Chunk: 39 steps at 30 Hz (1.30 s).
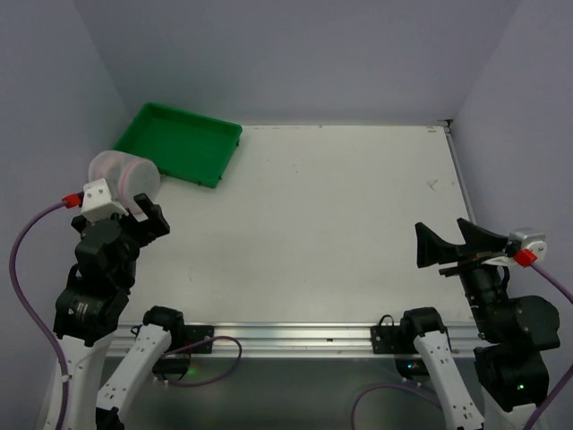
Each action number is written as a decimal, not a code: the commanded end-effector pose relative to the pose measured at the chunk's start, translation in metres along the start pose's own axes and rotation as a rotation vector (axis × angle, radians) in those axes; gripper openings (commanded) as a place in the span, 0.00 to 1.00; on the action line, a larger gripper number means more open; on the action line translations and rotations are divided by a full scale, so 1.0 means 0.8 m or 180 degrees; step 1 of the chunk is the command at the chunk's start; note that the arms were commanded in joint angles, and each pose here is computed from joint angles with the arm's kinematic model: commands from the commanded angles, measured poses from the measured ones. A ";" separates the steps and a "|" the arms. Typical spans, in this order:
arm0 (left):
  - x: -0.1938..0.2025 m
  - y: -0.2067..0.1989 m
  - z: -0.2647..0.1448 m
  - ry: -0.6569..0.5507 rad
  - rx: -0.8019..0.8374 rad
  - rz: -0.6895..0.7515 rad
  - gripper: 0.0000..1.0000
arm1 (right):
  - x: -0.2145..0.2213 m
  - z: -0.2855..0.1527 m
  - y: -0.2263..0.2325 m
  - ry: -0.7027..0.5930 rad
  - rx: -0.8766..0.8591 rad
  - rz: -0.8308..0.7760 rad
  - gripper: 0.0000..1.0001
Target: Unzip the laundry bag and remove the bra
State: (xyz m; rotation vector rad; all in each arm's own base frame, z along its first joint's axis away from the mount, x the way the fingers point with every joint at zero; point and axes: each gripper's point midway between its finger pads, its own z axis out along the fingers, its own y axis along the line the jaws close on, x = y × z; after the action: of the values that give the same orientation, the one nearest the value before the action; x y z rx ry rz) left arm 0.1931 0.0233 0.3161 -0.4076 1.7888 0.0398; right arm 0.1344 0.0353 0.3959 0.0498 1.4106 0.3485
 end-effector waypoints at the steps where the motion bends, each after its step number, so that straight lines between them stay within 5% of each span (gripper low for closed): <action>1: -0.003 -0.003 0.014 -0.0040 -0.0075 -0.0017 1.00 | 0.002 0.011 0.011 0.0015 -0.0159 0.0034 0.99; 7: 0.005 -0.015 0.048 0.0009 -0.0133 0.0042 1.00 | 0.027 0.034 0.019 0.0236 -0.0290 0.0159 0.99; 17: 0.057 -0.037 0.180 0.0508 -0.0677 0.0478 1.00 | 0.110 0.087 0.042 0.1082 -0.0671 0.0512 0.99; 23: 0.067 0.017 0.267 0.0803 -0.1187 0.0386 1.00 | 0.143 0.095 0.071 0.1375 -0.1172 0.0692 0.99; 30: 0.041 0.066 0.314 0.0542 -0.1835 0.0626 1.00 | 0.164 0.089 0.087 0.1535 -0.1447 0.0902 0.99; 39: 0.060 0.130 0.352 0.0795 -0.2440 0.1024 1.00 | 0.175 0.084 0.092 0.1544 -0.1596 0.0908 0.99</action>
State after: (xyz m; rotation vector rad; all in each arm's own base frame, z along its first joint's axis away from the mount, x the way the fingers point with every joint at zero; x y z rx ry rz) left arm 0.4069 0.1508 0.1462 -0.6173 2.1586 0.8570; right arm 0.2043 0.1472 0.2817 -0.2144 1.8069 0.9541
